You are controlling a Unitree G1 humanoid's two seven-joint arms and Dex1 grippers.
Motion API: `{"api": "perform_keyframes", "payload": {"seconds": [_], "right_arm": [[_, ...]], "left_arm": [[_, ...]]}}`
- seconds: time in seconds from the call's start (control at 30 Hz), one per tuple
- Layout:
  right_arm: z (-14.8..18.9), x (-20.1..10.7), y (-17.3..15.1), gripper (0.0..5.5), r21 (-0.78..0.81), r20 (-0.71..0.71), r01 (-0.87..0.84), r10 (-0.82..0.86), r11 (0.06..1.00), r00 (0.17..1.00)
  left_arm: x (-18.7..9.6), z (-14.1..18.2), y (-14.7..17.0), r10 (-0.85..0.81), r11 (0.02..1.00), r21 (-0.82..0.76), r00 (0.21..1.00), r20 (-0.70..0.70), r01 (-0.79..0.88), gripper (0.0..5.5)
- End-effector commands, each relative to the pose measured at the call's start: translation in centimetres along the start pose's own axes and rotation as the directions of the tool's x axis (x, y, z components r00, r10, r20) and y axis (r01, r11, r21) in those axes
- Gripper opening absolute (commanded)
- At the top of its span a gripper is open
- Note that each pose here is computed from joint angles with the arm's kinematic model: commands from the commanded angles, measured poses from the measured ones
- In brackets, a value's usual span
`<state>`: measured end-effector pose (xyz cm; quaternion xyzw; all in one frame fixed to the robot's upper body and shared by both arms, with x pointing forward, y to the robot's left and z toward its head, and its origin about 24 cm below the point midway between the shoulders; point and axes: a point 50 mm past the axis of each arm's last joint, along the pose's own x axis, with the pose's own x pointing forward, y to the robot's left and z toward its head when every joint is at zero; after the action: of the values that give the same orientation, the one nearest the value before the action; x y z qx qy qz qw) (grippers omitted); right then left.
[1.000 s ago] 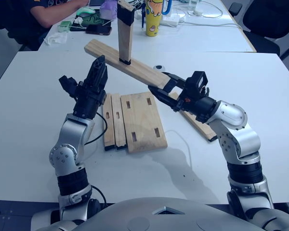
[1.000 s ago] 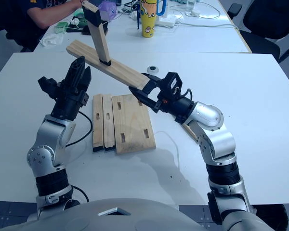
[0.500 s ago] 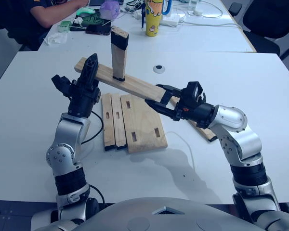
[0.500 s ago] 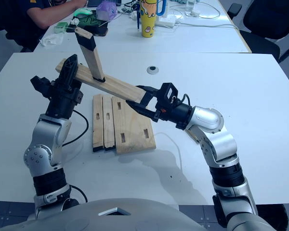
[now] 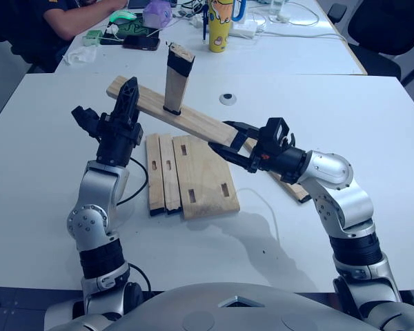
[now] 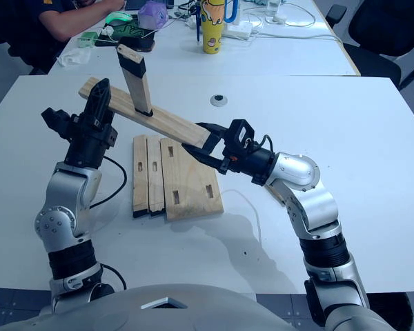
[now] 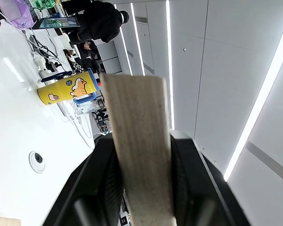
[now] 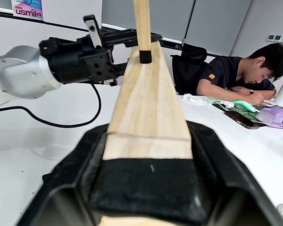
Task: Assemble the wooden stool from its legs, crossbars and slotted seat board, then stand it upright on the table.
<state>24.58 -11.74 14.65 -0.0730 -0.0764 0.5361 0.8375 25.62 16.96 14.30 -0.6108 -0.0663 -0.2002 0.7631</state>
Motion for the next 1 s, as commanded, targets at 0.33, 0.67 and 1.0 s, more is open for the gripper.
{"api": "perform_keyframes", "payload": {"seconds": [0.33, 0.67, 1.0], "right_arm": [[0.0, 0.1, -0.1, 3.13, 0.014, 0.001, 0.009, -0.009, 1.000, 1.000], [0.5, -0.3, -4.0, 3.17, 0.113, 0.044, 0.313, -0.320, 0.943, 0.946], [-5.1, -1.7, -4.2, 1.69, -0.026, -0.259, 0.436, -0.428, 0.899, 0.866]], "left_arm": [[0.3, 0.5, 0.2, 0.025, 0.999, 0.048, 1.000, 0.016, -0.026, 1.05], [-1.0, 2.4, 0.7, 0.127, 0.963, 0.228, 0.989, 0.075, -0.141, 1.05], [-5.7, 1.8, -0.4, 0.318, 0.876, 0.361, 0.946, 0.069, -0.320, 1.05]]}}
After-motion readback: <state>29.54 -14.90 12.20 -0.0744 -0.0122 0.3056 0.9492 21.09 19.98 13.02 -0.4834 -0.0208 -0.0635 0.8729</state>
